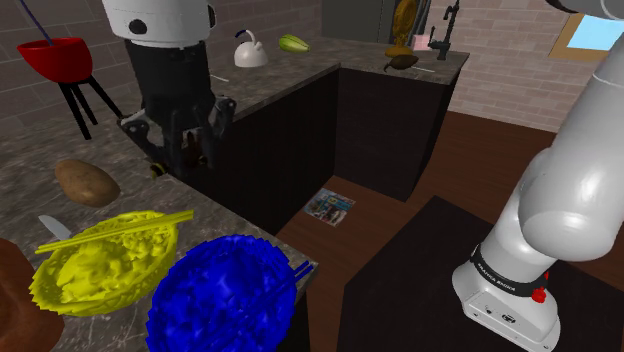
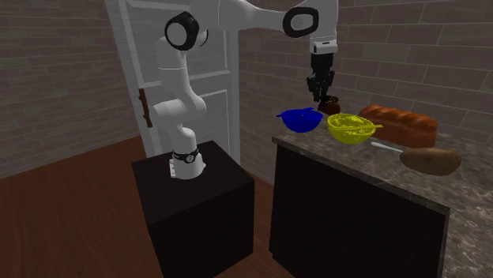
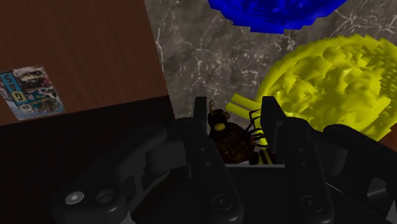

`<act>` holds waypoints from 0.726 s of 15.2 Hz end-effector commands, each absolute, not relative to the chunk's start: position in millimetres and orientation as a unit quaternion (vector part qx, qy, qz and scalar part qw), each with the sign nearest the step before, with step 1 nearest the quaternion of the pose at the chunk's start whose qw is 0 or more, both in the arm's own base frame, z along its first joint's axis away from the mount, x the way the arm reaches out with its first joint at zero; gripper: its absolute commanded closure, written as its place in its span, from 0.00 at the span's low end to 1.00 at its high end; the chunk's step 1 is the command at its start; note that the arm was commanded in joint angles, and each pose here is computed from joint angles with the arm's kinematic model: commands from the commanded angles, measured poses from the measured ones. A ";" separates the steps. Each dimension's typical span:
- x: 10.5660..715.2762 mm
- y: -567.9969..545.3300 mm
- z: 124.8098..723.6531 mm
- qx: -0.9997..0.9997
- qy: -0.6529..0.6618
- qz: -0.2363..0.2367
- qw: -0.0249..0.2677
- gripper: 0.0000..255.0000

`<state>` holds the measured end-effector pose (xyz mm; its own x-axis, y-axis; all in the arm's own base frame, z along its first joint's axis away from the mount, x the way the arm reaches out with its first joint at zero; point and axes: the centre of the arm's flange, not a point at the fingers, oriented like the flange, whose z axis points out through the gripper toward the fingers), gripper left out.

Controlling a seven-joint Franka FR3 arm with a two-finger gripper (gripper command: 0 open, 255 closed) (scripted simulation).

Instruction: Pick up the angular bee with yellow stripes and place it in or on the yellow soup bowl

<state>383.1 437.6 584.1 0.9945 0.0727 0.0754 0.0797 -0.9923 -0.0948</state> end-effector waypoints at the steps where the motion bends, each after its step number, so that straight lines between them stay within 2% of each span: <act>1: 388.3 464.6 584.8 -0.997 -0.037 -0.036 0.049 1.00; 11: 415.0 587.9 586.7 -0.997 -0.037 -0.036 0.049 1.00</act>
